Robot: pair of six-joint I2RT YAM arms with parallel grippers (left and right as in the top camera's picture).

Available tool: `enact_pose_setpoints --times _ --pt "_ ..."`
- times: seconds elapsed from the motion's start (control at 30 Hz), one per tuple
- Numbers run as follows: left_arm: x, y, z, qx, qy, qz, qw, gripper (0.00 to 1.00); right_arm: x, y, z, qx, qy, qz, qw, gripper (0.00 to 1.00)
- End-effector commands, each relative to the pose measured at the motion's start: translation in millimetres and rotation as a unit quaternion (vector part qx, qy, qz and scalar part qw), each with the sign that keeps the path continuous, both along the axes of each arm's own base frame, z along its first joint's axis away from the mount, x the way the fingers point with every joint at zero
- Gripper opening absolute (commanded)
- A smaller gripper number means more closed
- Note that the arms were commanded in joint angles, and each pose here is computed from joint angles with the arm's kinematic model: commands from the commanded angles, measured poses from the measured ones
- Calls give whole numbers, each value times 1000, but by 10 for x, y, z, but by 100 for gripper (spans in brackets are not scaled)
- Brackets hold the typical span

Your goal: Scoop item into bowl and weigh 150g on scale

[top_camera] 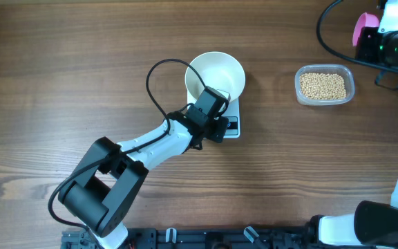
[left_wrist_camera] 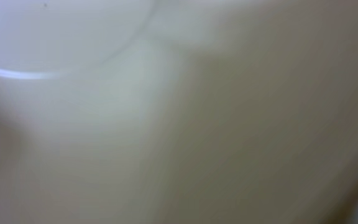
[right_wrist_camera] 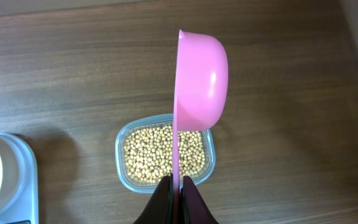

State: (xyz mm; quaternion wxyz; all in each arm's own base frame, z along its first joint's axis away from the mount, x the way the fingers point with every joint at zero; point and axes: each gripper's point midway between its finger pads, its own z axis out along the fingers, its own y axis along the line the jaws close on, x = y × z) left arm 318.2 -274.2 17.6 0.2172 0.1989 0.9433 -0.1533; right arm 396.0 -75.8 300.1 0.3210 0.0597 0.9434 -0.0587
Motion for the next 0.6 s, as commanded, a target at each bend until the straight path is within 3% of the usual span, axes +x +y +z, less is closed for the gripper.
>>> enact_pose_setpoints --times 0.0,0.57 --pt "-58 61 -124 20 12 0 1000 4 30 -48 -34 -8 4 2 1000 4" --pt "-67 68 -167 23 16 0 1000 4 52 -50 -17 -8 -2 1 1000 4"
